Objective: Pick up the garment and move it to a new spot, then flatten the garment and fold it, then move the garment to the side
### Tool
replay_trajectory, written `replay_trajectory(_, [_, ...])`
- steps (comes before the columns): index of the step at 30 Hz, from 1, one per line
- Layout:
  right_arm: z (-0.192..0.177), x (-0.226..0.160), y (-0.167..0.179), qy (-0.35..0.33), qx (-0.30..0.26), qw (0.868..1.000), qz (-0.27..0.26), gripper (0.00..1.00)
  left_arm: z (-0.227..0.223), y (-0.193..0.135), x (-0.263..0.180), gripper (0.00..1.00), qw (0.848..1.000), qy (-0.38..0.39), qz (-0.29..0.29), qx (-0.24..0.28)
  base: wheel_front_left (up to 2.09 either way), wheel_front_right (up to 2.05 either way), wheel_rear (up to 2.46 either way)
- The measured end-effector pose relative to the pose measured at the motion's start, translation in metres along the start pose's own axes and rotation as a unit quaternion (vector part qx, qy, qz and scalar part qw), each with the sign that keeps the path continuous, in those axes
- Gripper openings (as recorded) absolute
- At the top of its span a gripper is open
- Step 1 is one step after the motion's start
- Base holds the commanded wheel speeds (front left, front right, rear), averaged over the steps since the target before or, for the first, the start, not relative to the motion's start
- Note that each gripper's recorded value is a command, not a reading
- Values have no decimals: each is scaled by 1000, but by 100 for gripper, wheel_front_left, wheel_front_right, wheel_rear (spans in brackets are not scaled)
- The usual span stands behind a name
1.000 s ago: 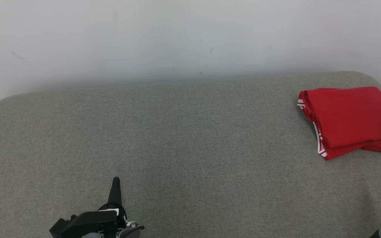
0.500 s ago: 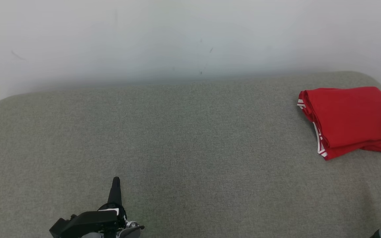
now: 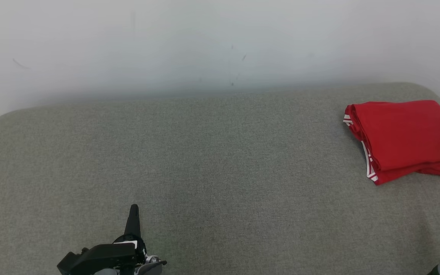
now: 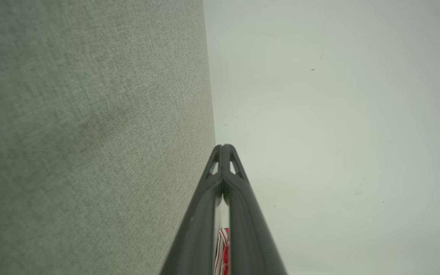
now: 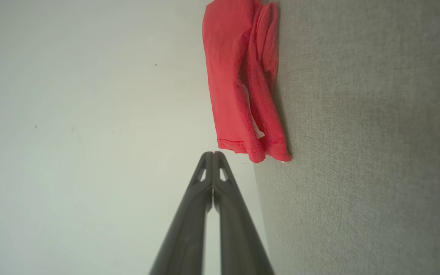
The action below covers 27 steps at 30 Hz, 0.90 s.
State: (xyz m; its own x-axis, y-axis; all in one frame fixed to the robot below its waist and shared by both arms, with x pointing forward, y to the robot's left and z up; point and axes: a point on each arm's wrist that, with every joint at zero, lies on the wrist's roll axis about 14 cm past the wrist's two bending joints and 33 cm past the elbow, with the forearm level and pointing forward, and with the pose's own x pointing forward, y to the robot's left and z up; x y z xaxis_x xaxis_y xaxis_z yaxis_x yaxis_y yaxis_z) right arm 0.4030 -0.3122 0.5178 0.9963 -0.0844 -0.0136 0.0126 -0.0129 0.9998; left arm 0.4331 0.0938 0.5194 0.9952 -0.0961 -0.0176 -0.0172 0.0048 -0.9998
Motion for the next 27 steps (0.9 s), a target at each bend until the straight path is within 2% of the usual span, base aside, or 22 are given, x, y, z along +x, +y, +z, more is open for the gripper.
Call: replay_trajectory(27, [0,0,0,0,0,1000,0,0,0,0,0,0,1000,0,0,0,0,0,0])
